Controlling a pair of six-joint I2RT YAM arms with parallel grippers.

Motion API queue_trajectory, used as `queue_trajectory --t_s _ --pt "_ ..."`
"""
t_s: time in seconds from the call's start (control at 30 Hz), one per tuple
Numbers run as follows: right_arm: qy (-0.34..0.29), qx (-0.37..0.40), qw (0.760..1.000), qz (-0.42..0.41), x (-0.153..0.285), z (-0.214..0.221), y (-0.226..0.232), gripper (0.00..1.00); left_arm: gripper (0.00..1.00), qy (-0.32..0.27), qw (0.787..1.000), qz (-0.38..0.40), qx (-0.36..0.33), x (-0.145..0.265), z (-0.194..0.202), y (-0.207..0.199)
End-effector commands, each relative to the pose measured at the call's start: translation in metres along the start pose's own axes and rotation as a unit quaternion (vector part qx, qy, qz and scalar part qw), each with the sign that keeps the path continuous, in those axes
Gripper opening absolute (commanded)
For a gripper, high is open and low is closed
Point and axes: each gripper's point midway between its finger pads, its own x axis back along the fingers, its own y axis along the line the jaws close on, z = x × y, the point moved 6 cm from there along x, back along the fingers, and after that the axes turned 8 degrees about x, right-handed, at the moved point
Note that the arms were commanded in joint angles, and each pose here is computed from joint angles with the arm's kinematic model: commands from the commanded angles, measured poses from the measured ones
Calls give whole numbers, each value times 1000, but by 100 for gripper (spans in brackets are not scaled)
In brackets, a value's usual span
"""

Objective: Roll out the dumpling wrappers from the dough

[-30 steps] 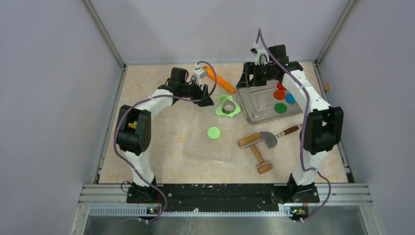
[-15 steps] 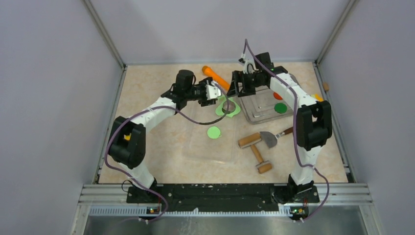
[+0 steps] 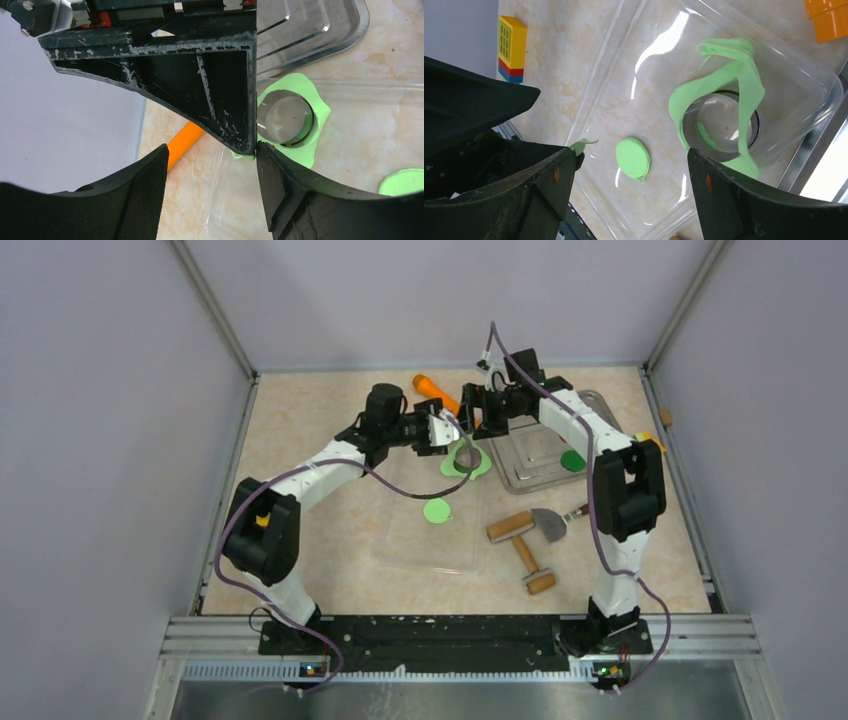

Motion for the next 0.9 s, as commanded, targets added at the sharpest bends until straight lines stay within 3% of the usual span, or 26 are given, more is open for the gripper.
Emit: queue_trajectory --t_s 0.0,0.2,0.43,0.6,0.73,0.8,0.87 --pt "-32 9 999 -24 -1 -20 16 84 68 -24 999 -18 -14 -3 -13 7" --pt "-16 9 1000 -19 -7 -10 16 83 68 -19 999 -32 -9 -4 -13 9" --pt "-14 11 997 80 -1 -8 -11 82 68 -8 999 -45 -8 -1 -10 11" --pt "-9 17 995 102 2 -6 -30 81 68 5 999 -48 10 15 -10 8" --pt "-2 33 995 89 2 -3 -31 81 69 9 996 -42 73 33 -8 4" --pt "-2 42 996 80 3 -2 -29 81 69 23 988 -42 150 38 -2 4" --pt "-2 44 996 82 4 -1 -29 81 69 30 966 -38 256 40 1 6"
